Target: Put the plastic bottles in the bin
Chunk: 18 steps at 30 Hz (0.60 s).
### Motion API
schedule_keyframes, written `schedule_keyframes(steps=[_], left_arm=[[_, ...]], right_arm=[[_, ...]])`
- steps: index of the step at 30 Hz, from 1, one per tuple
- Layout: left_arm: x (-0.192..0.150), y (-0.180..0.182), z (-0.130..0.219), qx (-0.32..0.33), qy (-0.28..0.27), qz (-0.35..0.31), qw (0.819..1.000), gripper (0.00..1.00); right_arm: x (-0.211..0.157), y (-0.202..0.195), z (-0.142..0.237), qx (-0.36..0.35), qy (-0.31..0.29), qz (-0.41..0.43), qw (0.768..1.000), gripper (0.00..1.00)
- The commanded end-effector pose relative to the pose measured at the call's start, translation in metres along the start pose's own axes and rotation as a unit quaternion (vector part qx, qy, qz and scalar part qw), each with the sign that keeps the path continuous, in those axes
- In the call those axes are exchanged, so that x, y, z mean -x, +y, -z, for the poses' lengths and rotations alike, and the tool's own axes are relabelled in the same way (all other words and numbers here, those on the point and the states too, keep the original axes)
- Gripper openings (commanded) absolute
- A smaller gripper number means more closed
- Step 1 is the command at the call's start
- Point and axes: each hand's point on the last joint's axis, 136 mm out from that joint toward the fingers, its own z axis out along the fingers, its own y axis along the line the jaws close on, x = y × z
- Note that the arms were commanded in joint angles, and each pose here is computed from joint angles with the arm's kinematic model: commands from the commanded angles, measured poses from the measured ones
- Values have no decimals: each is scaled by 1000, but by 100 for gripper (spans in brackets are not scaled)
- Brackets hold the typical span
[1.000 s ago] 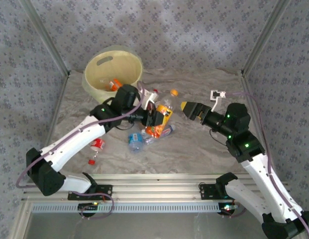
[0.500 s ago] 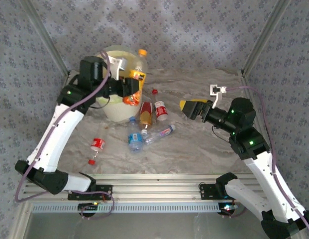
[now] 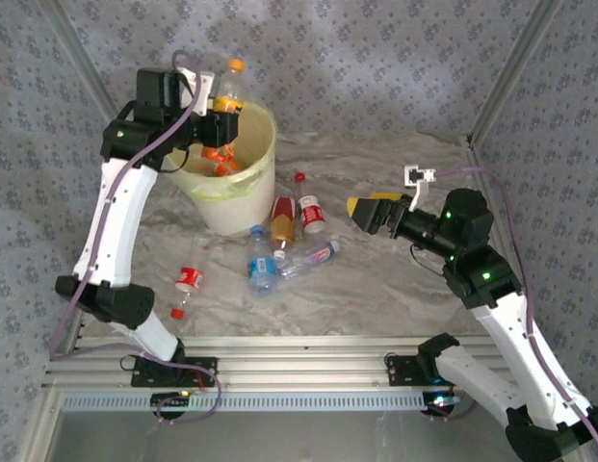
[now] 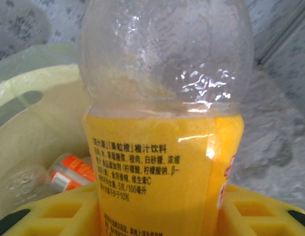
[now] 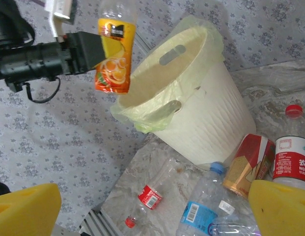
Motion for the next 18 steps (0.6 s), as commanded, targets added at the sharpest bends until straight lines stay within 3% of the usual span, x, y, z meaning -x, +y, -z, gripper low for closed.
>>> schedule_keyframes(steps=[1,18], left_arm=[[-7,15,-8,34,24,-38,998,48],[-82,49,-70,72,128,-57,988,47]], right_arm=[[6,8,6,4,-8,19,1000,100],[-3,-1,1,-3,-1,6,1000,100]])
